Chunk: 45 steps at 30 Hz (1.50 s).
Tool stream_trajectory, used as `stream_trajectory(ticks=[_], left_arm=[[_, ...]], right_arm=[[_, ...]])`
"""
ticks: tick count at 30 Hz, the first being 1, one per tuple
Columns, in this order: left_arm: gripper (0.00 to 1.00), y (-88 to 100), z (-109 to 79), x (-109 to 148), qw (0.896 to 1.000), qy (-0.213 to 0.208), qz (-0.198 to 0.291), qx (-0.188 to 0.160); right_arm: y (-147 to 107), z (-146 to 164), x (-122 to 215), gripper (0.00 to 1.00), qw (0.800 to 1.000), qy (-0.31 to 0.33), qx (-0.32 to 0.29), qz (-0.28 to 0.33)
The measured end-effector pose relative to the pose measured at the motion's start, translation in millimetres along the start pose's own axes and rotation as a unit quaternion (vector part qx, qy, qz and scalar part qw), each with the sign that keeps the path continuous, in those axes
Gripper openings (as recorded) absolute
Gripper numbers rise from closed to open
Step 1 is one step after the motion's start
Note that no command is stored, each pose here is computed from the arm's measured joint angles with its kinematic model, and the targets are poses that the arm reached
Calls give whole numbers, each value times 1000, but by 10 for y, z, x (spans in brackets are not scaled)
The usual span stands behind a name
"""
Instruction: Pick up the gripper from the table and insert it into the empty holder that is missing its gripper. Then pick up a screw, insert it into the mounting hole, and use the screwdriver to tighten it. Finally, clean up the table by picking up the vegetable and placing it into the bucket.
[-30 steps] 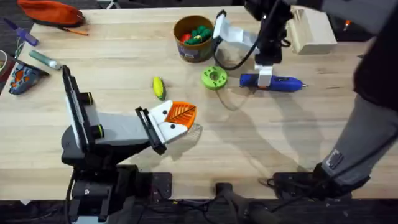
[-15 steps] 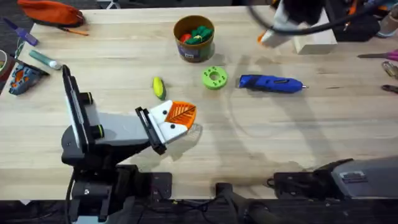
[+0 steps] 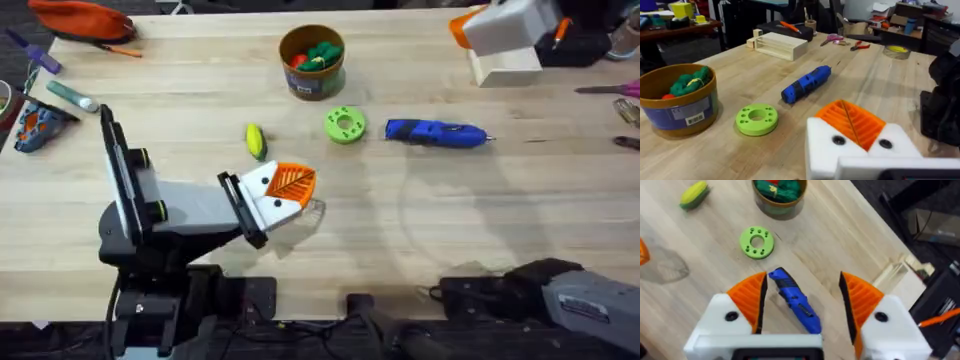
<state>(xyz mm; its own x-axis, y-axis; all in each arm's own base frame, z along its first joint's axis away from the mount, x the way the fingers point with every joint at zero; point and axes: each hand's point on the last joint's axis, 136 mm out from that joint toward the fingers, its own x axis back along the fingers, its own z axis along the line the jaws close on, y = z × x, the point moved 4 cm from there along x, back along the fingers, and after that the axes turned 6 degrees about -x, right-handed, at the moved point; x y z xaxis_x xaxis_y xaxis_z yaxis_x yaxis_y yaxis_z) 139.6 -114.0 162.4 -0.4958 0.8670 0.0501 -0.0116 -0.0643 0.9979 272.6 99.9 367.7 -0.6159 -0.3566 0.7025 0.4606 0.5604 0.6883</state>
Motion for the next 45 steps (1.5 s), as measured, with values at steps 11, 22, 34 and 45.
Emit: stream_trajectory(ticks=[11,22,34,45], left_arm=[[16,0,1,0,1000,0,0,0],[16,0,0,0,1000,0,0,0],[949,-1,-1,0,1000,0,0,0],[985,0,1,0,1000,0,0,-1]], right_arm=[[-581,-49,-218,790,991,-33,-124,-42],[-1164,124,-429,792,977,-34,-208,-37],[-1277,169,-473,792,972,-31,-231,-28],[-1282,167,-488,793,972,-30,-233,-25]])
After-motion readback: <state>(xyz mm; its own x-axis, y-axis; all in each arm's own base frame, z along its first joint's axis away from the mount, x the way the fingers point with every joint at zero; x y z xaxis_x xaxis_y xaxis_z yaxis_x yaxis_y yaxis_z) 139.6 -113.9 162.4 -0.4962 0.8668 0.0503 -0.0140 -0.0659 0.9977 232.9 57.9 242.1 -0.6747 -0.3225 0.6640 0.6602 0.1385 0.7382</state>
